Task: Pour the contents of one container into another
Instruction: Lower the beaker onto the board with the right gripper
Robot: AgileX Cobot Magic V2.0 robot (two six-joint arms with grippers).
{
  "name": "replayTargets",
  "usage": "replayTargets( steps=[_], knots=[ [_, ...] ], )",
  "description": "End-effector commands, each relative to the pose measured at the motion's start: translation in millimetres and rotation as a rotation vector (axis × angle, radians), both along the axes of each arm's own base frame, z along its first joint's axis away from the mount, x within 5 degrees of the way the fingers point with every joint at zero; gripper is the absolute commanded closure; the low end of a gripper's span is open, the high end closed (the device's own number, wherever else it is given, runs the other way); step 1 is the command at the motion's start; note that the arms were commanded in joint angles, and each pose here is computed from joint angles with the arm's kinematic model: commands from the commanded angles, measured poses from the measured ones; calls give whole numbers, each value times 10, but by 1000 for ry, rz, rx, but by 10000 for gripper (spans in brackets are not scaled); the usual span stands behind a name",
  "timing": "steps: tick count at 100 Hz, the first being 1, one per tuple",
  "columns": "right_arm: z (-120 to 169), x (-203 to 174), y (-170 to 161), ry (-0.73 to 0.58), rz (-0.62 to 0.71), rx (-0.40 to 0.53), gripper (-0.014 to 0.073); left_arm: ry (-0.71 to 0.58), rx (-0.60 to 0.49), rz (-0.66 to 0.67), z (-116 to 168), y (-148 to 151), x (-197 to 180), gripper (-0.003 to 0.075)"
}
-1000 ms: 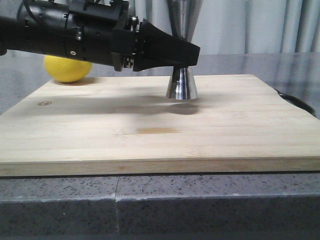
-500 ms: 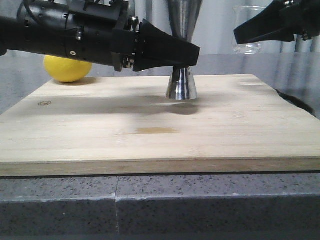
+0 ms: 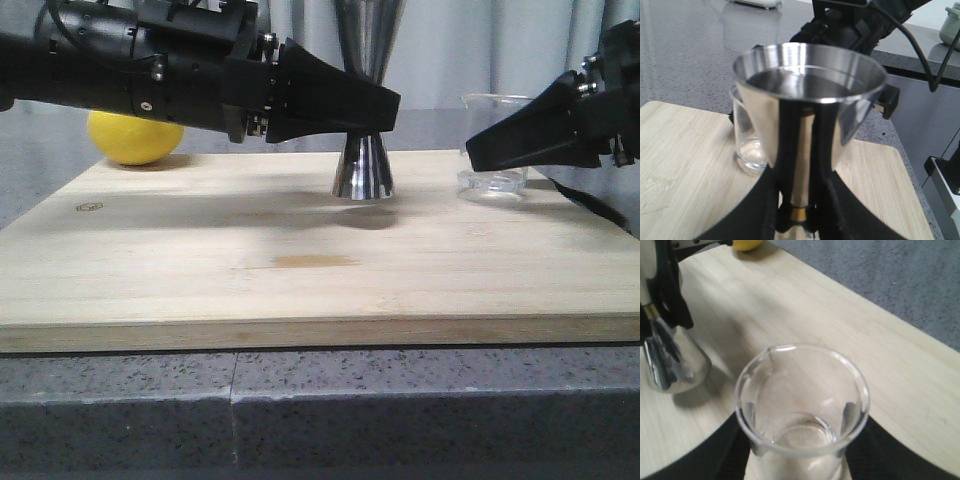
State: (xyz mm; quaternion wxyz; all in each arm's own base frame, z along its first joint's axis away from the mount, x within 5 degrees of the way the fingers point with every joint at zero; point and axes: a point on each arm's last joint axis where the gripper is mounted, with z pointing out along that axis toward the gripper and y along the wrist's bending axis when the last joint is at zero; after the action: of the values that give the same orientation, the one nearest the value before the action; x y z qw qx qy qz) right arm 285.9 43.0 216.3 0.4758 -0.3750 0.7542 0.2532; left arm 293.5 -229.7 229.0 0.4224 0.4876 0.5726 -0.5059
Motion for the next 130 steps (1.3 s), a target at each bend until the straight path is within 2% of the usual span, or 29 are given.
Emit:
replayTargets(
  steps=[1,17,46,64,130],
  knots=[
    [156,-34,21,-61,49,35,391,-37,-148,-34,373,-4,-65,739],
    [171,-68,49,-62,97,56,391,-37,-148,-34,373,-4,-65,739],
    [159,-101,51,-61,132,19,391,-38,-147,-35,372,-4,-66,739],
    [172,-126,70,-61,164,38,391,-38,-147,-35,372,-4,-66,739],
    [178,-143,81,-61,185,48,388,-40,-142,-39,368,-4,-69,739]
  ],
)
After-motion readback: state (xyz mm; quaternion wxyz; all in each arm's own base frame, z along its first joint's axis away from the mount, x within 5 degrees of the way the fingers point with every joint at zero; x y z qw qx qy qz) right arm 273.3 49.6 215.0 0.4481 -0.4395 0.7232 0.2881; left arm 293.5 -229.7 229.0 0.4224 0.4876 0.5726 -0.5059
